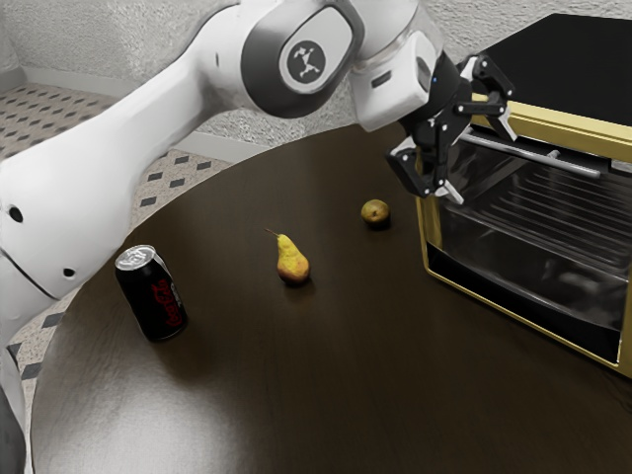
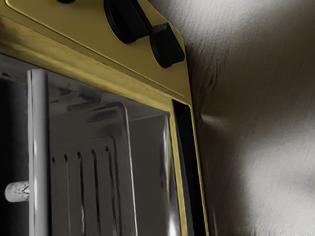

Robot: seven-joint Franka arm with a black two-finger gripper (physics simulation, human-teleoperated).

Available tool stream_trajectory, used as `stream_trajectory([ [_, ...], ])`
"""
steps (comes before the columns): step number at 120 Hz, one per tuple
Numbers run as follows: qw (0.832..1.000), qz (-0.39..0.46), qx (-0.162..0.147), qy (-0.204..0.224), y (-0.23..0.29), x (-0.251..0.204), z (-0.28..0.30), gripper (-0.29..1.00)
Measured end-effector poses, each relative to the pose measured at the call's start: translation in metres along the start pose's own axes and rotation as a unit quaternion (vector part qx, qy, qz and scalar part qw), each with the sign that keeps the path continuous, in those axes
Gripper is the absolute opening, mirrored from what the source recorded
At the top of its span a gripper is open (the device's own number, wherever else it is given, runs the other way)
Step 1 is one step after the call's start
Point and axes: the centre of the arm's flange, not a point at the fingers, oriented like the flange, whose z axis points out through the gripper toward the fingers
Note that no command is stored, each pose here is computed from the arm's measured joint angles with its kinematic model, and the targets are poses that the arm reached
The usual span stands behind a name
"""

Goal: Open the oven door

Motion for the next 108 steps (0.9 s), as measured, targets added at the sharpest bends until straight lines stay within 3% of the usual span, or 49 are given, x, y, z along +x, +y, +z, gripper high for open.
stream_trajectory([
  [108, 0.999, 0.008, 0.031, 0.004, -0.011, -0.029, 0.042, 0.70],
])
